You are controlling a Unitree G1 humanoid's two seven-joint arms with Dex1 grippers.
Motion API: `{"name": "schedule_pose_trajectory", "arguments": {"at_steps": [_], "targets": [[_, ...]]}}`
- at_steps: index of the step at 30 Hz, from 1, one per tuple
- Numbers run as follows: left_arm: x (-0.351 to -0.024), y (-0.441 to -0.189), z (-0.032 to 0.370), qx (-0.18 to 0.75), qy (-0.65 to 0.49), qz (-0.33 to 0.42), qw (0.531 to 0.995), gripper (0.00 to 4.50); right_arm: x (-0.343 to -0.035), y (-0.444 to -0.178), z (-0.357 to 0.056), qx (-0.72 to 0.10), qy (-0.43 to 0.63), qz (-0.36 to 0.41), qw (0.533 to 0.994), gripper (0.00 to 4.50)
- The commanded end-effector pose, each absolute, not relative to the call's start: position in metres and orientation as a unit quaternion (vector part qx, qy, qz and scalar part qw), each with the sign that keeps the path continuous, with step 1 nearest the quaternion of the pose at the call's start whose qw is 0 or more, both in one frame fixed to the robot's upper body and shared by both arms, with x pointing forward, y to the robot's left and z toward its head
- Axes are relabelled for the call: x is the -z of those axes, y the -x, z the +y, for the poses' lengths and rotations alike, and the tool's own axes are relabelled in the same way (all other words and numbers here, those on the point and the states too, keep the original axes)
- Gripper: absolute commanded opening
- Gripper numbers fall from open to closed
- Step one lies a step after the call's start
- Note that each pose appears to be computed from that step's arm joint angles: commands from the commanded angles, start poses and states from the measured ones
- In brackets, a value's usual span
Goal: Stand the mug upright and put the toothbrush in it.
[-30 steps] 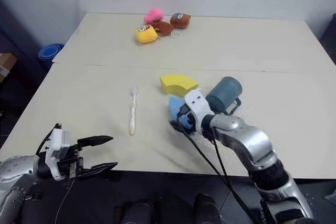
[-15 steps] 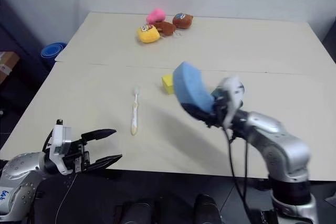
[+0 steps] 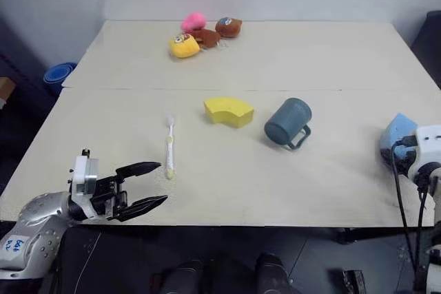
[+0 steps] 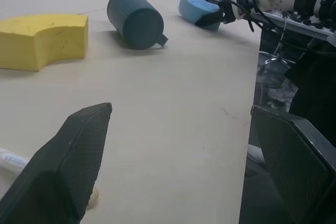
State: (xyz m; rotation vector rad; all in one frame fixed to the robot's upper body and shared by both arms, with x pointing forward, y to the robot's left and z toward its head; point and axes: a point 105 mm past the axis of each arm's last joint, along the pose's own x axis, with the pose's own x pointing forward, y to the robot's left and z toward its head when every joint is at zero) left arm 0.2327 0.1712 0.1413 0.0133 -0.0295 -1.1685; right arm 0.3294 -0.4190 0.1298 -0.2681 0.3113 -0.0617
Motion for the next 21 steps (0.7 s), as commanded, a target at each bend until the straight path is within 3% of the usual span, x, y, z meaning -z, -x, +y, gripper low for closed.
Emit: {"name": "schedule_pose_trajectory", "arguments": {"at_steps": [1, 8, 10, 12, 16, 21], "targets": [[-0.148, -0.233, 0.171, 0.553, -0.009, -0.031, 0.832, 4.5, -0.173, -0.328, -0.421, -0.016, 0.195, 0.102, 0.975, 4.49], [-0.143, -0.237, 0.179, 0.526, -0.022, -0.031, 0.85, 4.5, -0.236, -0.304, -0.373, -0.237, 0.256, 0.092, 0.933, 4.49], [-0.142, -0.241, 0.182, 0.508, -0.024, -0.038, 0.86, 4.5, -0.241, -0.309, -0.333, -0.309, 0.257, 0.087, 0.912, 4.49], [-0.142, -0.245, 0.185, 0.491, -0.025, -0.042, 0.87, 4.5, -0.245, -0.316, -0.284, -0.384, 0.253, 0.065, 0.886, 4.49], [-0.143, -0.252, 0.189, 0.463, -0.017, -0.052, 0.884, 4.5, -0.246, -0.346, -0.198, -0.457, 0.244, 0.01, 0.856, 4.49], [-0.147, -0.261, 0.193, 0.429, -0.015, -0.067, 0.901, 4.5, -0.234, -0.392, -0.126, -0.459, 0.235, 0.023, 0.856, 4.49]]}}
